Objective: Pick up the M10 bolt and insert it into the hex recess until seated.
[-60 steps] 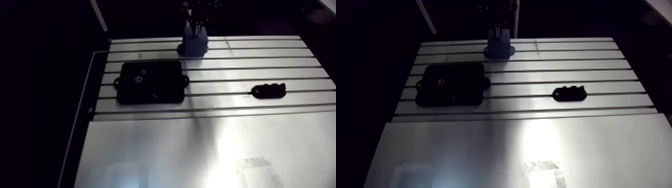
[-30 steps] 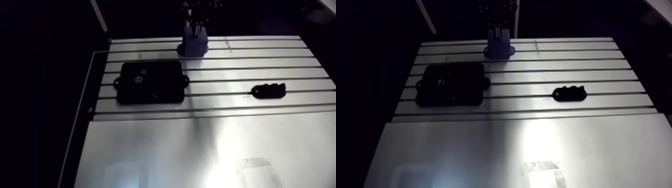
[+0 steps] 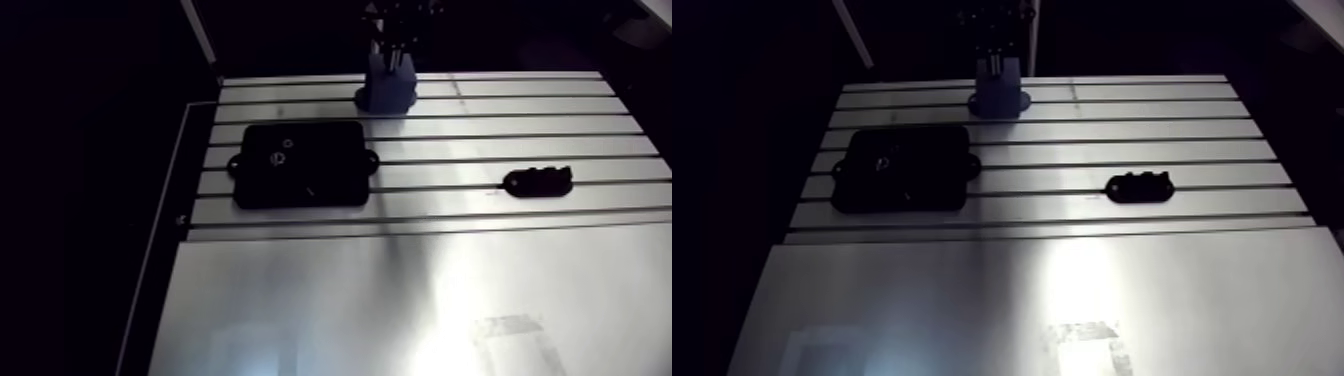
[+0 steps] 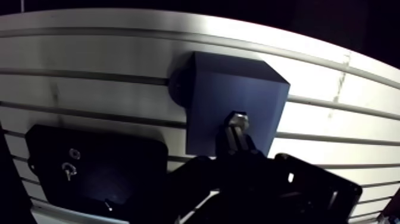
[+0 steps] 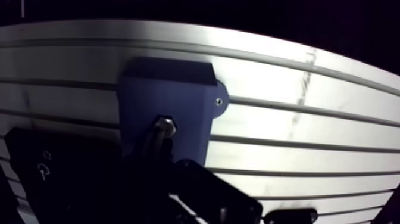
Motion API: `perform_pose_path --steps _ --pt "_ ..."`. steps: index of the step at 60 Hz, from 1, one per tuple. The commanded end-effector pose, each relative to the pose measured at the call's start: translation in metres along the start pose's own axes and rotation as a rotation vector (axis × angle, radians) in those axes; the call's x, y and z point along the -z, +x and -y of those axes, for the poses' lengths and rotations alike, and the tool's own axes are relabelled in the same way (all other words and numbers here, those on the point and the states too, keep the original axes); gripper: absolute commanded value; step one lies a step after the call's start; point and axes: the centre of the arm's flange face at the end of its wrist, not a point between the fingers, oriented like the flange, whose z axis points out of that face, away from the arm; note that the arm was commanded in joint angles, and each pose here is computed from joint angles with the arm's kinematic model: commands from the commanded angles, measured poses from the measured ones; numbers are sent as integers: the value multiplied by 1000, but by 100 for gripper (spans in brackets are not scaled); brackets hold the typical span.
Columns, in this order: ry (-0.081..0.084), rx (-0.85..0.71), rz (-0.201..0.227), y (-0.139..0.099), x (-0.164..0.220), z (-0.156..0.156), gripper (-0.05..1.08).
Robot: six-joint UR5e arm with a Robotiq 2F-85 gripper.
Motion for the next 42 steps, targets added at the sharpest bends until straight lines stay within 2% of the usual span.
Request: perform_pose_path --steps 1,42 --pt "0 6 0 0 0 1 108" --pt "0 5 1 1 -1 -1 108"
